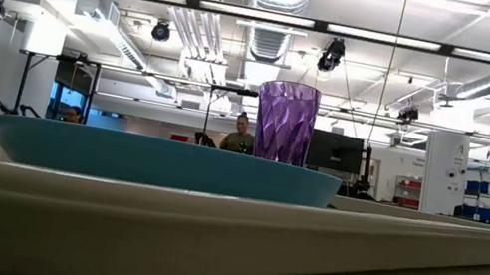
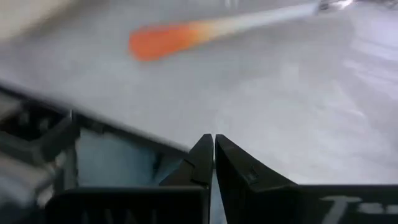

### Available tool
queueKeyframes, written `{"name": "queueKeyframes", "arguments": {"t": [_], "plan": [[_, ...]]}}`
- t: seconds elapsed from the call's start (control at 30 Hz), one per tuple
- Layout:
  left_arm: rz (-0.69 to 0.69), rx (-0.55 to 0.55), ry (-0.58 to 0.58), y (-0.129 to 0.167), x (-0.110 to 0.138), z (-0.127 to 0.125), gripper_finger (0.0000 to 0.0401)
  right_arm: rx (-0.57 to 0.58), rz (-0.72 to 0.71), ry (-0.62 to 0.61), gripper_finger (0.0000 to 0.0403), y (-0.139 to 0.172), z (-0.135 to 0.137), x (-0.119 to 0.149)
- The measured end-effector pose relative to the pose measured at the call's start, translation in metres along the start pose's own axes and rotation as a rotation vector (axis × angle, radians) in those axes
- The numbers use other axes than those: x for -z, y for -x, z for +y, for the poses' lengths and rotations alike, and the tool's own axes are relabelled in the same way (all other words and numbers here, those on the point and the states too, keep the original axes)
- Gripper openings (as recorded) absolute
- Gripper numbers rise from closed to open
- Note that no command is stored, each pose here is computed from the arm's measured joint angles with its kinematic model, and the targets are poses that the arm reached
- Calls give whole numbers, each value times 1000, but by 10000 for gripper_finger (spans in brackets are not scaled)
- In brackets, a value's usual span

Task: Pick and place plate/cup/fork/spoon on tray
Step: Put the fork beside the black spoon on the light brown tray

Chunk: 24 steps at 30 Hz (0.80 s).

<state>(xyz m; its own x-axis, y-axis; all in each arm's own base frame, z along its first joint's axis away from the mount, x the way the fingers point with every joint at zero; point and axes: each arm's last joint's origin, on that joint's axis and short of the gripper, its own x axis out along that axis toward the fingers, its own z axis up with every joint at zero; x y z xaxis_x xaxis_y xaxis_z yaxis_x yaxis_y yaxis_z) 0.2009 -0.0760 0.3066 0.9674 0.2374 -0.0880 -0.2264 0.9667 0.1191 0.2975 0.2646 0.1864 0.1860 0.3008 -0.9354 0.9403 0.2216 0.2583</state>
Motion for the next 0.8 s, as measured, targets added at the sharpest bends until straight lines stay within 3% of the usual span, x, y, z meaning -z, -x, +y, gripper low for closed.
{"name": "queueKeyframes", "arguments": {"t": [0.13, 0.3, 0.63, 0.8], "plan": [[-18, -1, -31, 4, -4, 4, 77, -10, -176, -124, 8, 8, -18, -4], [-25, -2, -45, 6, -5, 5, 77, -29, -226, -237, 25, 12, -23, -12], [-43, -7, -116, 9, -9, 8, 77, 13, -231, -381, 156, 4, -33, -20], [-56, -13, -152, 14, -11, 12, 77, 32, -253, -405, 194, -8, -31, -28]]}}
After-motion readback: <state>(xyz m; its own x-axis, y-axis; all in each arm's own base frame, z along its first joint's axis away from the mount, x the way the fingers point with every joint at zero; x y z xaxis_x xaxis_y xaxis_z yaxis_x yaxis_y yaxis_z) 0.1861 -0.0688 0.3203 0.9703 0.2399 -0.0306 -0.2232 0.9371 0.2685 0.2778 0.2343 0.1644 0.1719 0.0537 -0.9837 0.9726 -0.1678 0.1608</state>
